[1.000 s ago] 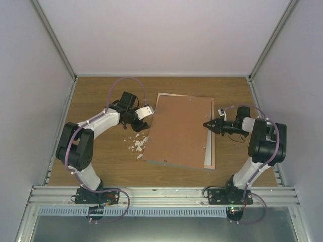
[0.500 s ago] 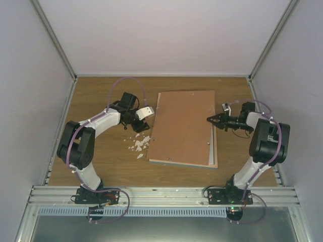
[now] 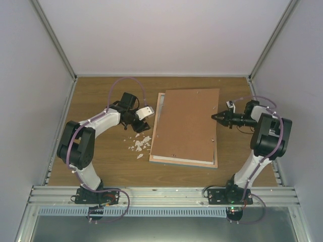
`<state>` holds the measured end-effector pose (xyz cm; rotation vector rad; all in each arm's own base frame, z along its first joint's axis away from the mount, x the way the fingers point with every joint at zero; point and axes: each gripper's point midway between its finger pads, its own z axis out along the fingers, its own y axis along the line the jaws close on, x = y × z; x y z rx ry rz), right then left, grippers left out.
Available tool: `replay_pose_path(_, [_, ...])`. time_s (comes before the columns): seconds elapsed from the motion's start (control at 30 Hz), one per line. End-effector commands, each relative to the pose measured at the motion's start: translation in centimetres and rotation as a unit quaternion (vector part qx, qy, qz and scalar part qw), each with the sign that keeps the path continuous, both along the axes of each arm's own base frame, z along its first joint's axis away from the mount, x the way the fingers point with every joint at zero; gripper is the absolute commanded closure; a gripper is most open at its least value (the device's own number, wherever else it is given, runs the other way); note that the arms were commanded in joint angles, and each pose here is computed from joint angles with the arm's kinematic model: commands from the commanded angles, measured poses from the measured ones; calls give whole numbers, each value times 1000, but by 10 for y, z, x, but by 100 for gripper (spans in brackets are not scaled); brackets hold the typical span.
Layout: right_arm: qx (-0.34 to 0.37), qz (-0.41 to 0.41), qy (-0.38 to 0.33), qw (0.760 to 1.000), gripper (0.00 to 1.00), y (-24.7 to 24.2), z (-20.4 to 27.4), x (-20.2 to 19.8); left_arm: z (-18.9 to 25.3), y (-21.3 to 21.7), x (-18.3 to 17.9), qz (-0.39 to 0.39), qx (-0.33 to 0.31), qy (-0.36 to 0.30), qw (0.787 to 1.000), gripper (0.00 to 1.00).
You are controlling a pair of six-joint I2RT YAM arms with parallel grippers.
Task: Put the photo into the frame
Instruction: Place the photo frame item in the photo frame.
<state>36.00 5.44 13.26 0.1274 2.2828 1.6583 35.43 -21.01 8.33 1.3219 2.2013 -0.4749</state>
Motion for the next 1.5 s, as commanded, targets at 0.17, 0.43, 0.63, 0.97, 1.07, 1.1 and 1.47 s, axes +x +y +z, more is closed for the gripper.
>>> replay_pose_path(0.17, [-3, 19, -1, 1000, 99, -1, -13, -1, -3, -6, -1, -3, -15, 0, 1000, 39])
replay_pose_path(0.43, [-58, 23, -32, 998, 35, -15, -2, 20, -6, -5, -3, 3, -16, 5, 1000, 39])
replay_pose_path(0.63, [-170, 11, -27, 985, 25, -37, -16, 27, -7, -5, -3, 11, -23, 7, 1000, 39])
replay_pose_path(0.97, [-287, -11, -18, 958, 28, -65, -39, 12, -18, -4, 1, 36, -26, 16, 999, 42])
replay_pose_path(1.07, [-291, -18, -26, 956, 34, -72, -38, 14, -22, -4, 1, 40, -25, 18, 999, 46])
replay_pose_path(1.1, [-299, -25, -31, 953, 37, -79, -38, 17, -23, -4, 1, 39, -24, 17, 999, 48])
replay_pose_path(1.47, [-394, -24, -24, 919, 81, -107, -80, 20, -42, -1, 5, 33, -5, 15, 999, 64])
